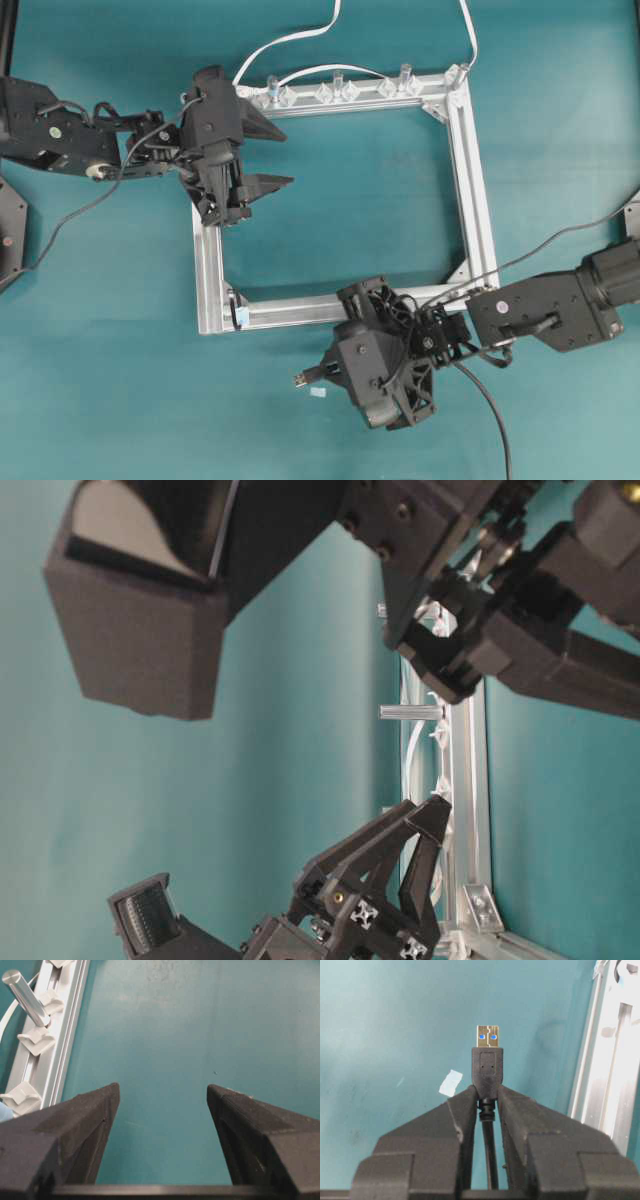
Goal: Insert the wire through the string loop located on the left side.
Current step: 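Lift the cable and carry it toward the zip-tie loop on the frame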
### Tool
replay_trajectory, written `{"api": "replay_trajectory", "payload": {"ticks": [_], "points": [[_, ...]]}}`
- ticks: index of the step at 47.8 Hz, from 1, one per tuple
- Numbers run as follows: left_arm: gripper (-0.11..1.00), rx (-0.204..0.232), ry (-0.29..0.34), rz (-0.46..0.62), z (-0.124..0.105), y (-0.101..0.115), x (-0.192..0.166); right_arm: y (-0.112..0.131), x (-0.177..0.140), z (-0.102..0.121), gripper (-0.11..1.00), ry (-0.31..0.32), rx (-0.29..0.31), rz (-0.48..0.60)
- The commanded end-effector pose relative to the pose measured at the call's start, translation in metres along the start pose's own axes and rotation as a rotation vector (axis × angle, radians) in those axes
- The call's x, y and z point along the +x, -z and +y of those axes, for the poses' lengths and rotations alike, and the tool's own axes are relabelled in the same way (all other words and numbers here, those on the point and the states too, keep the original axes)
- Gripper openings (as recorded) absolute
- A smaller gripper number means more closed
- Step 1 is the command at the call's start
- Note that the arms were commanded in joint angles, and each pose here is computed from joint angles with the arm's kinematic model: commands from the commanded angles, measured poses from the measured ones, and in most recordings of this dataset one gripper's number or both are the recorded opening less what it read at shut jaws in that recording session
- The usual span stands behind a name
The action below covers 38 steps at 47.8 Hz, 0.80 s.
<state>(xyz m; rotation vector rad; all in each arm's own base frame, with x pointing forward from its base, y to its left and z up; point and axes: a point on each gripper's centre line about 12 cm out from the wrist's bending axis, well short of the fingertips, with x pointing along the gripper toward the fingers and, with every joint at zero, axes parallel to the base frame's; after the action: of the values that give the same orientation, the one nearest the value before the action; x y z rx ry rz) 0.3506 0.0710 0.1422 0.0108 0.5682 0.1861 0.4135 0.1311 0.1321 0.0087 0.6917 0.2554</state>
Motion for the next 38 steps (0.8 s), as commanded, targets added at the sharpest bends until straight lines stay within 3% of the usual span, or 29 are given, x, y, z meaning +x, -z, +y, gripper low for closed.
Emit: {"api": "replay_trajectory", "payload": {"ticks": [1, 22, 38], "points": [[0.76, 0.006, 0.001, -0.04, 0.0, -0.012, -0.005, -0.017, -0.011, 0.003, 0.17, -0.007, -0.006, -0.05], [0.76, 0.004, 0.001, -0.037, 0.0, -0.011, -0.004, -0.018, -0.011, -0.002, 0.17, 0.001, 0.001, -0.054], [0.76, 0.005, 0.002, -0.039, -0.001, -0.012, -0.005, -0.02, -0.012, -0.023, 0.17, 0.039, 0.019, -0.049]]}}
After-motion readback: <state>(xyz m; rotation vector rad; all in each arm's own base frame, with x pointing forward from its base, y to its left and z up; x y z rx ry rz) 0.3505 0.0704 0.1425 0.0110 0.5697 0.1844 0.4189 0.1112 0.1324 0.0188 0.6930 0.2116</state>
